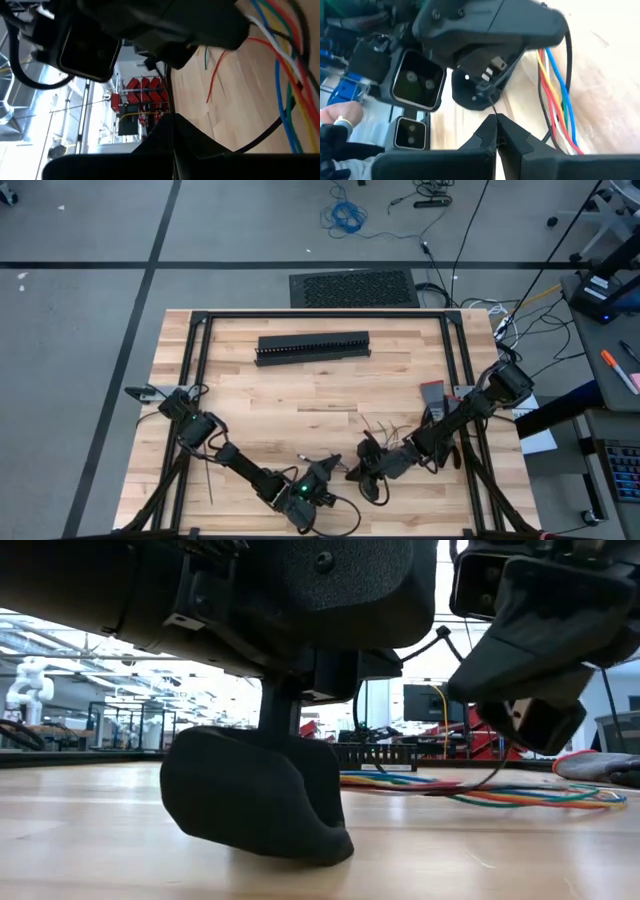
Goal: Ziptie cables
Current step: Wrap the cable wires with the black zip tie
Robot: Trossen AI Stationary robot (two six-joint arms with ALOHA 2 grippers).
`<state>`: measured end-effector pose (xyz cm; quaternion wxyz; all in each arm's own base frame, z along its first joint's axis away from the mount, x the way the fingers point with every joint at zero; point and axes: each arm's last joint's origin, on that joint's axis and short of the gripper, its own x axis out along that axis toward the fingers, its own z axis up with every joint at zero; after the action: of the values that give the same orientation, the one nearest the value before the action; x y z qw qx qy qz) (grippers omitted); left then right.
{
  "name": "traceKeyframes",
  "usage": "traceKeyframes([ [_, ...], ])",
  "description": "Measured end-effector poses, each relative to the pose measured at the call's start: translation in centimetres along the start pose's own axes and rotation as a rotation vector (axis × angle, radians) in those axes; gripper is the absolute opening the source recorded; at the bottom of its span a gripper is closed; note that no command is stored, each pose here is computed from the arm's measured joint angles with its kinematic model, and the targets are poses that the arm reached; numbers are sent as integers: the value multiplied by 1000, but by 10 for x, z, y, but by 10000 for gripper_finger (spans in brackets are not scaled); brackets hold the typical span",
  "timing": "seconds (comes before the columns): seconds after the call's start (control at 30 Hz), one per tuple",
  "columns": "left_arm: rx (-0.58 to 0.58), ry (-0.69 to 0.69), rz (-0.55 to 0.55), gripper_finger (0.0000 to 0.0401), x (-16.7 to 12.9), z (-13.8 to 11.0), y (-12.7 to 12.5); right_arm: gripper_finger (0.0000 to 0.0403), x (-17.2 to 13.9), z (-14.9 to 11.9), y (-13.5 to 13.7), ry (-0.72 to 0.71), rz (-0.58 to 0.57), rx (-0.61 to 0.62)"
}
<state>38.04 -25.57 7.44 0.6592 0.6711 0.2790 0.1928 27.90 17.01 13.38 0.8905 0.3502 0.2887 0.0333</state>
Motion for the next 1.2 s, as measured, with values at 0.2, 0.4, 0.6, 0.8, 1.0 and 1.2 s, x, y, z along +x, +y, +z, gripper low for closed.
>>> traceKeyframes([
  [0.2,20,-15,-3,0,-3,1,0,0,-4,6,1,-6,-6,-1],
  [0.4,58,-34,-11,0,-3,2,-1,0,-14,15,6,-22,-2,-9],
  [0.6,84,-43,-16,0,-4,2,-2,0,-16,17,2,-6,-36,1],
  [0.8,86,-43,-16,0,-4,2,-2,0,-15,23,-1,-4,-31,24],
  [1.0,53,-24,-16,0,1,0,-2,0,-16,19,2,12,-14,25],
  [1.2,6,-11,-6,0,5,-1,0,0,-21,0,10,8,-62,14],
])
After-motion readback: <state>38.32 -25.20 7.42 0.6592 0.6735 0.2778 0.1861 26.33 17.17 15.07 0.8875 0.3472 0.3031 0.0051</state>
